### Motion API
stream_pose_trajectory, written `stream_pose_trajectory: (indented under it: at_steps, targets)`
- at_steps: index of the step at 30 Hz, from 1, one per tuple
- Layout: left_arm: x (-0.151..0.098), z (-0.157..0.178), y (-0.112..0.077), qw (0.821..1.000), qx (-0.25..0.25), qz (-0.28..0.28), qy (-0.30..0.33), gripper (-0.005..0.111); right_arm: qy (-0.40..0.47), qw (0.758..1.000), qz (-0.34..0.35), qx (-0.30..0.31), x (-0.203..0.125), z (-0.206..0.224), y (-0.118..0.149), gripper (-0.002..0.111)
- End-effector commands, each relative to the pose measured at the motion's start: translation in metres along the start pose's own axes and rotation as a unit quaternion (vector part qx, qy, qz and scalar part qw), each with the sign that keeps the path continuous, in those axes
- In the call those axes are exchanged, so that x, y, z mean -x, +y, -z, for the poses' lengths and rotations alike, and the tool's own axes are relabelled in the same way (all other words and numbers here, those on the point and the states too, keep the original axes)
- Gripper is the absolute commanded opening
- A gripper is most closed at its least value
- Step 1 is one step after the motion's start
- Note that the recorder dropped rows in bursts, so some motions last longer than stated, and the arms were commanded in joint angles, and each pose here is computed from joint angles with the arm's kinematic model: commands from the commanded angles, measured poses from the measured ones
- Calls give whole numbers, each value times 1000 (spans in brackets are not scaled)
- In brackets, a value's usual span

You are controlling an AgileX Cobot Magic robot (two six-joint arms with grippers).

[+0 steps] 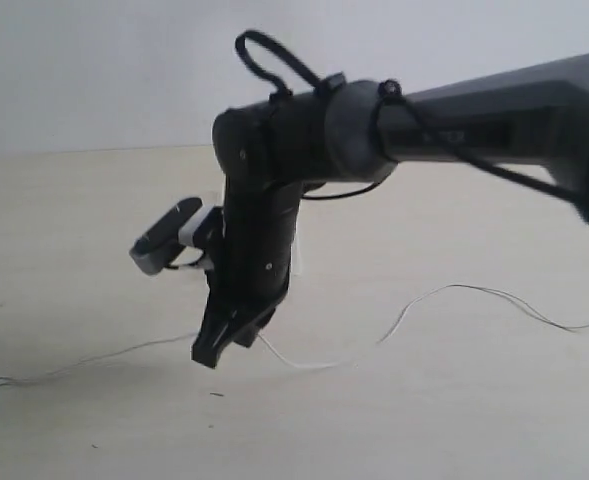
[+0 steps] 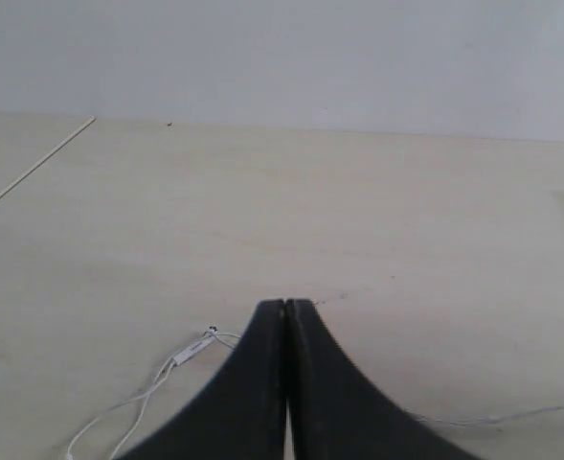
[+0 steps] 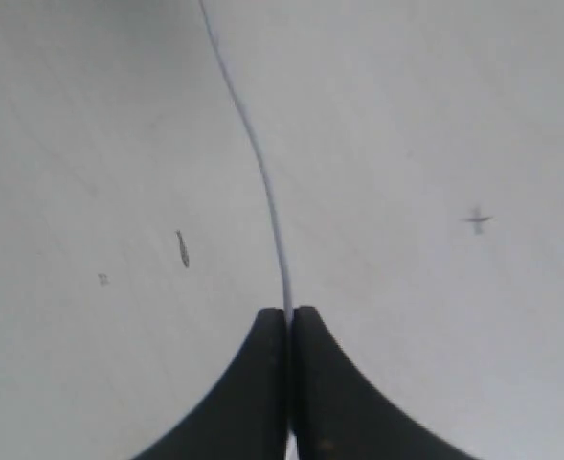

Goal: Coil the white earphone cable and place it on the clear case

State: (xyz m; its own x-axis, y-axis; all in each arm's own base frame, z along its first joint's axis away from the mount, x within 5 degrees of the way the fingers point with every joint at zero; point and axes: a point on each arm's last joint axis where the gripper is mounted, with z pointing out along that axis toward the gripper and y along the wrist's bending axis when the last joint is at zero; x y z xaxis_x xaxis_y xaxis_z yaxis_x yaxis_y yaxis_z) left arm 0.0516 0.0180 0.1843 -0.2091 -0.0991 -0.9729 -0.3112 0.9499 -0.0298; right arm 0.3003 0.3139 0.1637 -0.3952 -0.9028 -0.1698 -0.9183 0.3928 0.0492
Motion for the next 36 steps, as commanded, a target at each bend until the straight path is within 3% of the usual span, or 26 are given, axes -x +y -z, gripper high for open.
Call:
stream_pose_trajectory:
  at_steps: [1,6,14,26,30,36]
  targets:
    - [1,1,0,1000,0,0,-6,0,-87,995,12,-40,6,61,4,0]
    - [1,1,0,1000,0,0,-6,0,-196,977,20,-81,1,139,15,0]
    - [1,1,0,1000,0,0,-6,0,-346,926,37,-145,-30,249,39,0]
    - [1,1,0,1000,1,-3,-6,0,-462,864,48,-197,-54,311,54,0]
    - [3,1,3,995,21,-93,-13,0,-491,844,47,-210,-55,321,55,0]
    - [9,1,5,985,34,-163,-47,0,-513,829,50,-215,-59,345,60,0]
